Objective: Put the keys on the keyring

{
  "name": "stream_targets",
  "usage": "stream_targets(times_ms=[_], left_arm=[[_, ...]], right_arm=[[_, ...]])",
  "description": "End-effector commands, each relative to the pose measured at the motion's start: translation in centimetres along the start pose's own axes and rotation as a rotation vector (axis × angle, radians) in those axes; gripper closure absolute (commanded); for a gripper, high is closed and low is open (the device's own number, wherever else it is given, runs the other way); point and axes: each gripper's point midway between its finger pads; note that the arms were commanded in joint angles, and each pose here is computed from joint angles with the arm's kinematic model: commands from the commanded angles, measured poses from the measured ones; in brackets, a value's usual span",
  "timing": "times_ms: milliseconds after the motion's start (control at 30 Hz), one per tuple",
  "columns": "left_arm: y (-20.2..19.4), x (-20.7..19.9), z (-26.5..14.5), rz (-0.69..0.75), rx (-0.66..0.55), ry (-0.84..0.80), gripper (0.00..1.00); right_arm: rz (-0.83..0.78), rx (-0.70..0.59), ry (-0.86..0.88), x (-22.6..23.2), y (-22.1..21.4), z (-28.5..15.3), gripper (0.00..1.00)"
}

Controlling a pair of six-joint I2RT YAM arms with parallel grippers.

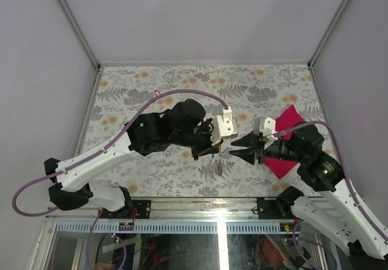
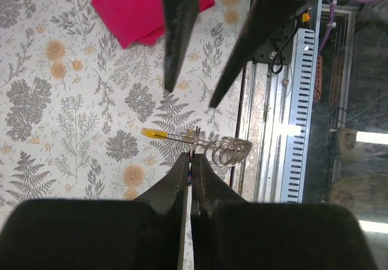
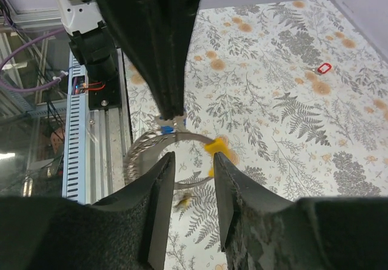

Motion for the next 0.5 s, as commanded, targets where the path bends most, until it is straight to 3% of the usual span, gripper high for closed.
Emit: stream_targets(times_ms=[0,467], left_arm=[[0.1,0.0,-0.5,0.057,0.046,0.037,1.00],[0.9,-0.3,-0.6,0.079,0.034,0.048,1.00]], right_arm=[[-0.033,-0.107,0.036,-0.1,2.1,0.9,0.61],[0.052,-0.089,0.188,1.4,1.2,2.5,0.64]])
Point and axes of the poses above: each gripper's point midway between its finger pads, its own z axis out along the fingers, its own x axis along the line the jaws close on, y = z × x, and after that the axes turned 5 degrees about z, right-handed
